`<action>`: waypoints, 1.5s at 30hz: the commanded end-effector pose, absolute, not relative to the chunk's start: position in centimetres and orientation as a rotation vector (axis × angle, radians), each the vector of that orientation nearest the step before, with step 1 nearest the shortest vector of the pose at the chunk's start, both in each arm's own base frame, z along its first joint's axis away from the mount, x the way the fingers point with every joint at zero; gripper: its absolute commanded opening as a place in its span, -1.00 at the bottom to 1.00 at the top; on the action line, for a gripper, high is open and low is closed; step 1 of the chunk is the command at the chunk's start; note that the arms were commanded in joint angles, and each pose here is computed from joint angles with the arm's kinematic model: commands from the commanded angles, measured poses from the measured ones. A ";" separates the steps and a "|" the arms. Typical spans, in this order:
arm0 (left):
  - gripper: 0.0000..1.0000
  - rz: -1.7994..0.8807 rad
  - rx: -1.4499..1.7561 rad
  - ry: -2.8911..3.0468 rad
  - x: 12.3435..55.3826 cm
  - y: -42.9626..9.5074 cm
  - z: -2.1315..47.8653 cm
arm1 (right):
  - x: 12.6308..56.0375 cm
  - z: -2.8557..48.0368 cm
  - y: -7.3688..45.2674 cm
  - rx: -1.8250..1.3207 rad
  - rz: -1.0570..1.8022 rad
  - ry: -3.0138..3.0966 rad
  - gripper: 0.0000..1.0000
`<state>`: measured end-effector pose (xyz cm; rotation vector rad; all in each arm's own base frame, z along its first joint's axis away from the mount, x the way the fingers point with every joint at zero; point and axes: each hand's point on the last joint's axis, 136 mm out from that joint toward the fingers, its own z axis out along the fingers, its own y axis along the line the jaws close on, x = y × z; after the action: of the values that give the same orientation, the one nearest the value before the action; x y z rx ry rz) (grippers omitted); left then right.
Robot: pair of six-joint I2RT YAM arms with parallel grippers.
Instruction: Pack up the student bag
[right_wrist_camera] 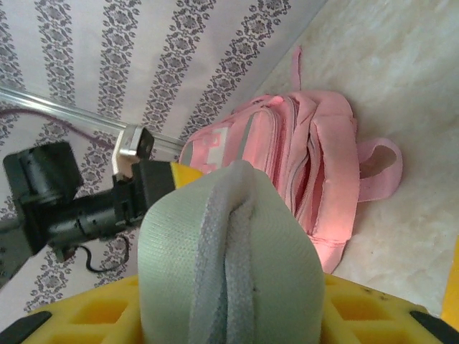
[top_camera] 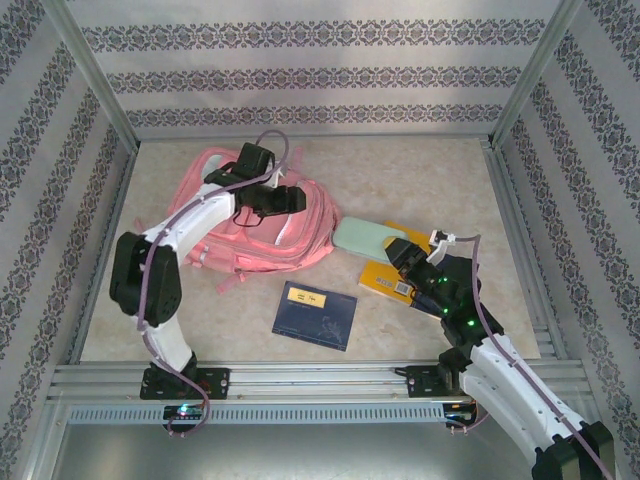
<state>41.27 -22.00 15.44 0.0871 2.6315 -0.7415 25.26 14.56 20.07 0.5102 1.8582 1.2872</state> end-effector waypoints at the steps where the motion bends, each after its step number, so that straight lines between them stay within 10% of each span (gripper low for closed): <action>1: 0.33 -0.719 0.242 2.653 40.8 -22.5 15.9 | 25.1 20.7 14.9 0.447 1.300 1.852 -0.09; 27: -0.29 -0.707 0.143 2.794 40.9 -22.6 9.3 | 25.6 19.9 14.5 0.492 1.327 1.854 -0.14; 32: -0.67 -0.599 0.127 2.831 41.4 -21.6 8.8 | 25.4 20.2 14.8 0.465 1.341 1.851 -0.16; 34: -1.00 -0.598 0.143 2.825 41.5 -21.6 9.6 | 25.2 20.3 14.9 0.446 1.335 1.869 -0.17; 45: -1.00 -0.558 0.171 2.631 40.3 -17.1 23.0 | 24.5 22.7 13.7 0.393 1.233 1.811 -0.18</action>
<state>41.03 -20.08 16.07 0.1850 2.7543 -0.5962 24.28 14.00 20.75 0.4310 1.8559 1.2693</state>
